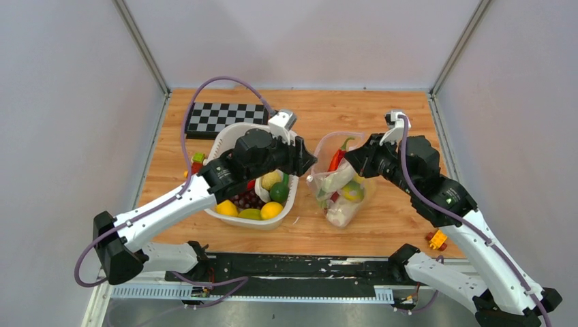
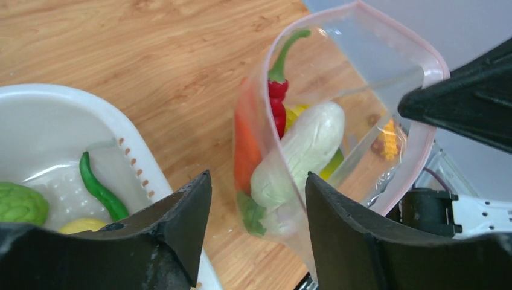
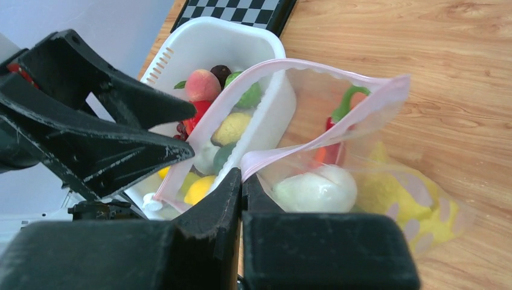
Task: Place the food in the zip-top bag and seal the zipper
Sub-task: Adjust the zipper food storage bag at the center of the board, then pick up the fake fruit from the bin.
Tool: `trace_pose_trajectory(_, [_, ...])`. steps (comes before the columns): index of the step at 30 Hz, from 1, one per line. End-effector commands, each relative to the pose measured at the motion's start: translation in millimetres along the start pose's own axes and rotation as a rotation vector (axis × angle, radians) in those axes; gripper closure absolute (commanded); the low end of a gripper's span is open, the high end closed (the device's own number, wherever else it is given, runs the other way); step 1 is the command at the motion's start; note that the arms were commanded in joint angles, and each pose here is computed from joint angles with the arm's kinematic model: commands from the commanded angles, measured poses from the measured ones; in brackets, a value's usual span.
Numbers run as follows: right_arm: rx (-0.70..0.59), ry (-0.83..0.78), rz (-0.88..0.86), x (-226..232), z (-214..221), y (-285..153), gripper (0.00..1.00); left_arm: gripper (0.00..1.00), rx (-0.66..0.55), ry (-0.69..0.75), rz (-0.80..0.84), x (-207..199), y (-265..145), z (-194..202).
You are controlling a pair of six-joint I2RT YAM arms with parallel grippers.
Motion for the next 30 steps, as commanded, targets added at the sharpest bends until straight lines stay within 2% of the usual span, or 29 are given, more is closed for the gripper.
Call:
trace_pose_trajectory(1, [-0.038,0.029,-0.053,11.7,-8.6,1.3,1.00,0.24,-0.100,-0.020,0.014,4.7,-10.3,-29.5])
trace_pose_trajectory(5, [-0.010,0.029,-0.076,15.5,-3.6,5.1,1.00,0.10,-0.102,0.033,-0.001,10.4,-23.4,-34.1])
trace_pose_trajectory(12, [0.004,0.033,-0.091,17.2,0.6,9.2,1.00,0.04,-0.094,-0.014,-0.202,59.0,-46.4,-10.7])
trace_pose_trajectory(18, [0.007,0.033,-0.085,15.2,2.4,8.1,1.00,0.08,0.046,-0.064,-0.269,85.9,-42.3,45.5])
trace_pose_trajectory(22, [-0.005,0.030,-0.089,15.3,0.7,5.5,1.00,0.17,0.160,-0.096,-0.252,95.4,-28.0,86.0])
trace_pose_trajectory(25, [-0.025,0.026,-0.104,17.9,-3.5,1.3,1.00,0.22,0.207,-0.151,-0.227,98.8,-19.4,102.2])
trace_pose_trajectory(30, [-0.042,0.025,-0.101,16.8,-5.7,-2.1,1.00,0.25,0.313,-0.197,-0.221,98.9,-10.0,125.5])
Point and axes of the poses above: each gripper's point midway between its finger pads, its own y axis out along the fingers, its own x axis along the line the jaws close on, z = x × y, the point moved 1 cm from there along -y, back along the fingers, and after that the axes turned 8 degrees about y, right-handed, at the moved point
